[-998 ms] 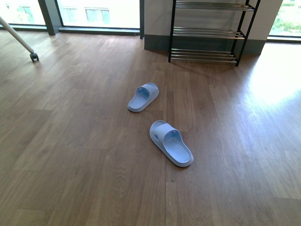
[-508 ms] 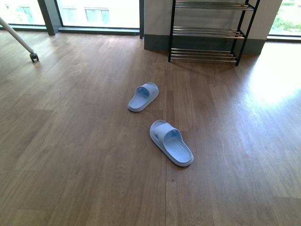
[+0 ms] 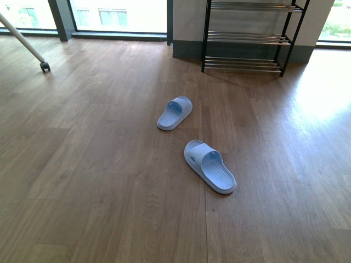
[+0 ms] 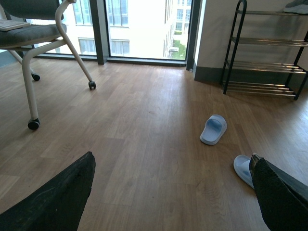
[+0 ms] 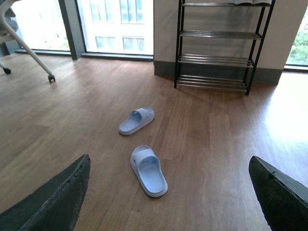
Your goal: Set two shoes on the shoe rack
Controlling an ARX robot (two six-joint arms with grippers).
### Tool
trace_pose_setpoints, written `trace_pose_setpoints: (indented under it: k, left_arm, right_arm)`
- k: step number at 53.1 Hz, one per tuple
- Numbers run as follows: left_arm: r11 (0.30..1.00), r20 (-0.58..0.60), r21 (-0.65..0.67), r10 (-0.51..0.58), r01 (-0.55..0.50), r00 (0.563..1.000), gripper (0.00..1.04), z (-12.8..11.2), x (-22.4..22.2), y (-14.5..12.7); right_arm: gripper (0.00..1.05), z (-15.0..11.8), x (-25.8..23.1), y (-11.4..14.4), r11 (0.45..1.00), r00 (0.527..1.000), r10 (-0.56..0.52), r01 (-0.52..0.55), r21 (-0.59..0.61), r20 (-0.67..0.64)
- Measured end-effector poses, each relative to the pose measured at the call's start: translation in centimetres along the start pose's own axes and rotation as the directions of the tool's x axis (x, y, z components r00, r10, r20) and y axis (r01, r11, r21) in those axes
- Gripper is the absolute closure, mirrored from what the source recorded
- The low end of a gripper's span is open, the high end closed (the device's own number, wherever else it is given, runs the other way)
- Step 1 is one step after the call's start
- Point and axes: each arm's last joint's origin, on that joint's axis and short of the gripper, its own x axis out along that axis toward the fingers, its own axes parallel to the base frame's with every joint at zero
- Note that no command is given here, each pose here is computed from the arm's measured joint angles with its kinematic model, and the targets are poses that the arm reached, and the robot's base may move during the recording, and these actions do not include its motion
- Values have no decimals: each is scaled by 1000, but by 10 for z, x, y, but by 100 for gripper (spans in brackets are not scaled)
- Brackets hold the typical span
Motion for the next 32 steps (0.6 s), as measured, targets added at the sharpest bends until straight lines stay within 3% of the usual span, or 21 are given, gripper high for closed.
trace_pose_setpoints:
  k: [32]
  left_arm:
    - [1000,0,0,-1,1,1000,9,0,0,0]
  right_arm:
    - [9,0,0,0,1000,1000,-1,1,0,0]
